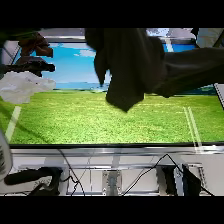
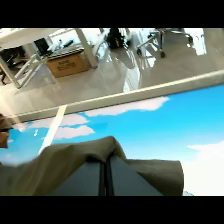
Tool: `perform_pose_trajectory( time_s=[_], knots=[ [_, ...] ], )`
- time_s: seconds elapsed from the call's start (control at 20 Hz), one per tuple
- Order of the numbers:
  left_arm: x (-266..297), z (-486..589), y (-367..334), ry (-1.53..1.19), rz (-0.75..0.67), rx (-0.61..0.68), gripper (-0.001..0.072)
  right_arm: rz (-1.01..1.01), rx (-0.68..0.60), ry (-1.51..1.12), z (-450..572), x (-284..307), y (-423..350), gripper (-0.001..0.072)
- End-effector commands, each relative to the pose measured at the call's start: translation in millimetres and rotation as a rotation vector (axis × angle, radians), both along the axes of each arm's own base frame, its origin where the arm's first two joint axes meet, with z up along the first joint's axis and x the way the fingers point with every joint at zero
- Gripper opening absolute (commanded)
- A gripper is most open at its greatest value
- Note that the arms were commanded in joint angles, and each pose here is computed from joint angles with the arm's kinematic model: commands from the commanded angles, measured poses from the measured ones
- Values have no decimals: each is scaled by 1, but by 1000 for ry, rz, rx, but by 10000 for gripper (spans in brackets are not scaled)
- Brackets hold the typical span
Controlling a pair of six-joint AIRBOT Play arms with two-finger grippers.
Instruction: Fold the shirts.
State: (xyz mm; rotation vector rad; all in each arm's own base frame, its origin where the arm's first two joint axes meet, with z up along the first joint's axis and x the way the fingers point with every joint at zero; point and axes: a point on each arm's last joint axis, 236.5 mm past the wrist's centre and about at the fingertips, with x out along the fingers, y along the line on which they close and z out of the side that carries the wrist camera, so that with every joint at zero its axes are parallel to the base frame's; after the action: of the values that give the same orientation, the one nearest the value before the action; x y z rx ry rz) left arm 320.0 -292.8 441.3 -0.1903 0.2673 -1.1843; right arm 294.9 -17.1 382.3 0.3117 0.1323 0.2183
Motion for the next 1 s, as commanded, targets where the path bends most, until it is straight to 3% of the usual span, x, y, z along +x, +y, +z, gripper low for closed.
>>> perform_pose_trajectory(
  time_s=[0.0,0.15,0.25,0.4,0.45,0.55,0.6,0.65,0.7,0.85,0.95],
  knots=[
    [-13,-51,111,130,514,411,6,93,-55,-44,29,-8,30,23],
    [-12,-124,167,336,731,686,7,150,-40,42,8,13,29,23],
    [1,-190,171,444,725,853,7,211,-16,238,-46,36,27,23],
    [24,-319,188,599,686,1155,7,176,-81,592,-157,82,3,23],
    [39,-357,211,643,733,1247,7,153,-113,681,-191,98,-4,23],
    [59,-414,253,825,862,1305,10,141,-110,844,-258,126,-7,26],
    [60,-434,260,920,873,1296,117,179,-92,904,-286,135,3,33],
    [61,-448,260,985,855,1275,485,212,-86,940,-306,141,13,182],
    [67,-456,260,997,845,1249,696,224,-101,944,-317,148,18,312],
    [108,-444,255,851,900,1112,691,152,-155,843,-311,175,9,312],
    [124,-436,212,847,829,913,691,140,-165,844,-312,175,5,313]
  ],
)
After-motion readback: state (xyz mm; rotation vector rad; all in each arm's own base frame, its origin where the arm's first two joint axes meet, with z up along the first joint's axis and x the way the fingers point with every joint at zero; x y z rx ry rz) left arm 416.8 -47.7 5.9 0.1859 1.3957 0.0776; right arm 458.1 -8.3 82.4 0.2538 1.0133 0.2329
